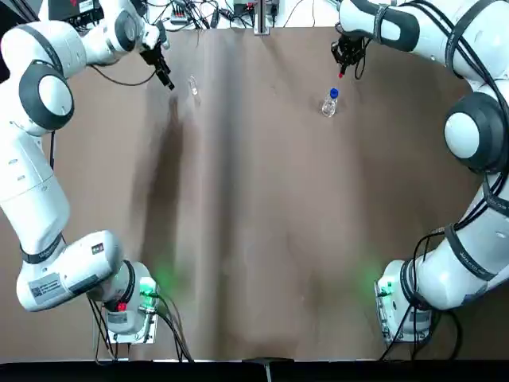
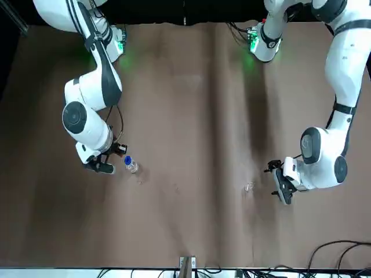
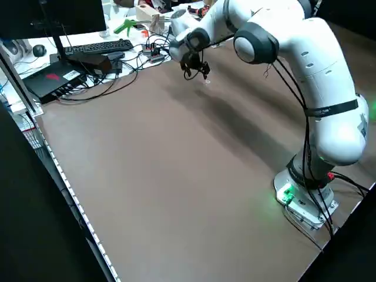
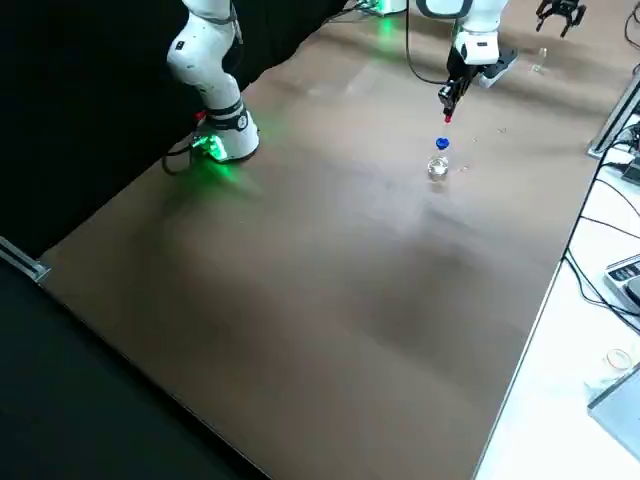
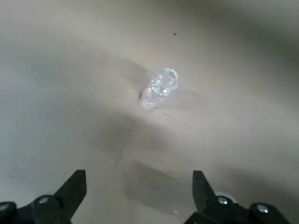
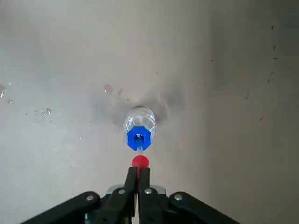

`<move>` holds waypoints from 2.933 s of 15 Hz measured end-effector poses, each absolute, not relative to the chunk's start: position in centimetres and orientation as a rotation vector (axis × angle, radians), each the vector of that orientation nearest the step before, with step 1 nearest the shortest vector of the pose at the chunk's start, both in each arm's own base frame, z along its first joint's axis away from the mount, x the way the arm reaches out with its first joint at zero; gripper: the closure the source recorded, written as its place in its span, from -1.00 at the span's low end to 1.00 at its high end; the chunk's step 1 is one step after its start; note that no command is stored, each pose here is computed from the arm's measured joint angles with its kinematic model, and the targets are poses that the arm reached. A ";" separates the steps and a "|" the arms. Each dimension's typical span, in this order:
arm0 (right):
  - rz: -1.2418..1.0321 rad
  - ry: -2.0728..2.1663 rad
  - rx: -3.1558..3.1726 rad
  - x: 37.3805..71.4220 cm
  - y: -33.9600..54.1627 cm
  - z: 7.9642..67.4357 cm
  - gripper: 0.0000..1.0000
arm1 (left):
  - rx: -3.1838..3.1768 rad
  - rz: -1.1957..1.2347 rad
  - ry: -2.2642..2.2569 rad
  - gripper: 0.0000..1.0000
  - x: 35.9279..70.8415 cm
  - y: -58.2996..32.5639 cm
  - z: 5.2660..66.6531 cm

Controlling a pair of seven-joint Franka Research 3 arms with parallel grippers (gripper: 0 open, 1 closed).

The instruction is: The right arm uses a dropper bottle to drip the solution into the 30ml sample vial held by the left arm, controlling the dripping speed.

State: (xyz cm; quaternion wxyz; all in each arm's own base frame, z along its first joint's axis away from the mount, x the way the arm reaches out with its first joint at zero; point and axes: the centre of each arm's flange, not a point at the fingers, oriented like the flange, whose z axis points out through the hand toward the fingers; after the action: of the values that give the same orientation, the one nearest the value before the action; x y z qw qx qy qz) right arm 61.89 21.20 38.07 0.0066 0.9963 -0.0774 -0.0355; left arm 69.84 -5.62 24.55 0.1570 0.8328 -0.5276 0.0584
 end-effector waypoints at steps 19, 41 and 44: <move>-0.116 -0.222 3.108 61.9 21.7 36.8 0.91 | 3.273 -0.478 -0.062 -1.00 56.3 -16.0 51.8; -0.125 -0.202 3.094 62.1 22.1 34.8 0.20 | 3.178 -0.215 0.254 -1.00 55.1 -6.7 62.9; -0.123 -0.201 3.093 62.1 22.1 34.9 0.10 | 3.180 -0.185 0.212 -1.00 53.9 -6.6 62.9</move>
State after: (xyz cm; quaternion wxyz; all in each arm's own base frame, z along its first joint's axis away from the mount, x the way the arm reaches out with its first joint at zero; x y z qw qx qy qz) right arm 62.09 22.11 34.87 0.0198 0.9969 -0.0649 -0.0397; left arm 53.86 -6.62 62.92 -0.0252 0.9958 0.0665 -0.0580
